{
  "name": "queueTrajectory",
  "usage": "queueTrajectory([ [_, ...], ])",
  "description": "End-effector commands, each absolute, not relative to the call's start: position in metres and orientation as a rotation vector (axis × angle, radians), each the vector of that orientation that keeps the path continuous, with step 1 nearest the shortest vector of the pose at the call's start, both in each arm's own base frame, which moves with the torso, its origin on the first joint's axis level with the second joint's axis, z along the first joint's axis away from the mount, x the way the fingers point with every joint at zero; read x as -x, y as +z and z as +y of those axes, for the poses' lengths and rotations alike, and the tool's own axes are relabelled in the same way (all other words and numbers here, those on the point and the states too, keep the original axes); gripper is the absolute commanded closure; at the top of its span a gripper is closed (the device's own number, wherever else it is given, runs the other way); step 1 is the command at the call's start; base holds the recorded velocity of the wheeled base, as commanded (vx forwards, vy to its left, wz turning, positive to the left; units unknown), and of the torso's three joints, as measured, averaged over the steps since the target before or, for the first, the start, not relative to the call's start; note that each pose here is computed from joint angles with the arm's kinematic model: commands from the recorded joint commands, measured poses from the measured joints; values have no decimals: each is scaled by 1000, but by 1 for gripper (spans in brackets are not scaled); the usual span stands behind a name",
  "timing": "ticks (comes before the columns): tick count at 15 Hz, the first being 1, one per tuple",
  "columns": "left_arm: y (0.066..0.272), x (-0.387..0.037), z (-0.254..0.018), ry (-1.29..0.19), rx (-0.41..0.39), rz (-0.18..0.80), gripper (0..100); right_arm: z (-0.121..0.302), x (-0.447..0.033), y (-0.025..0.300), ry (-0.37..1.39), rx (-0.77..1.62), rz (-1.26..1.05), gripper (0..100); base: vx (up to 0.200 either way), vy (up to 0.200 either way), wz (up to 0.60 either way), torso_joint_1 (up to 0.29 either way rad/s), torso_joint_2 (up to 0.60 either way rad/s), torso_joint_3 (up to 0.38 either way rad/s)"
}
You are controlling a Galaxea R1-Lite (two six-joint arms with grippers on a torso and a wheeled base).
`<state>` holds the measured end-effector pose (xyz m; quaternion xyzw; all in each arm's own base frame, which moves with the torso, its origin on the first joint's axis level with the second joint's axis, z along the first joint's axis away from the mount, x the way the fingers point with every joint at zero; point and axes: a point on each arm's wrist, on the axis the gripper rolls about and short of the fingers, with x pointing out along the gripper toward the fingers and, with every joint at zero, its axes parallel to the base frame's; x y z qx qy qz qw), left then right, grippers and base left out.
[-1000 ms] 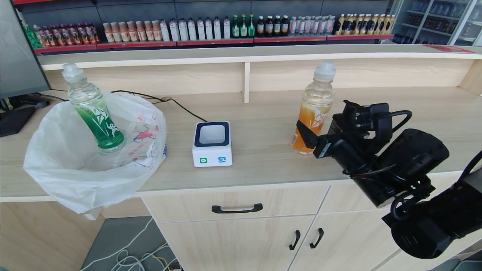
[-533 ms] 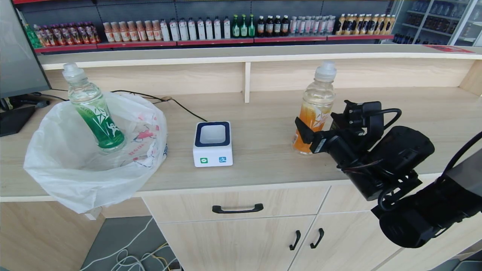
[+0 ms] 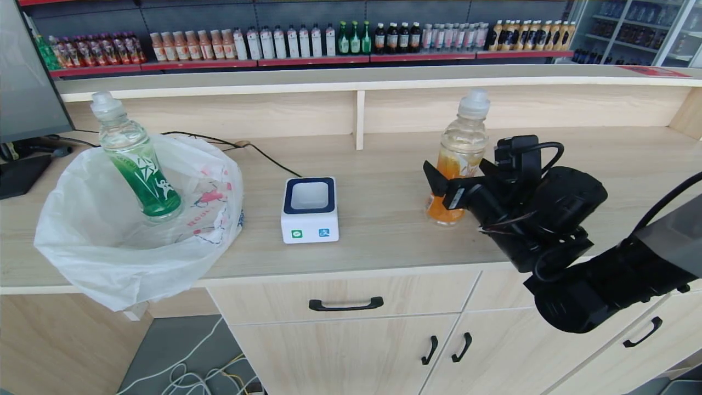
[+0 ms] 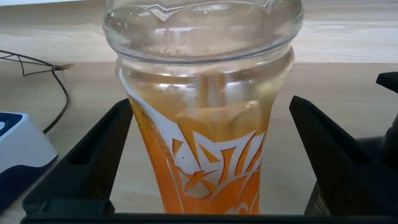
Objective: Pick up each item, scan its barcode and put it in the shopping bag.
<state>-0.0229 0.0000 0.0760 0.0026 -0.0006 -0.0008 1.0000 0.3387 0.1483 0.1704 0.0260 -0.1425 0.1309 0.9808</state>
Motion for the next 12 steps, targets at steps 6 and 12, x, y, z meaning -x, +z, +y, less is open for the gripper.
queueTrajectory([
  [6, 76, 23, 0, -2, -6, -2, 0, 158, -355, 174, 267, -61, -312, 0, 0, 0, 0, 0, 0, 0],
  [12, 76, 23, 0, -2, -6, -2, 0, 158, -356, 176, 270, -78, -315, 100, 0, 0, 0, 0, 0, 0],
])
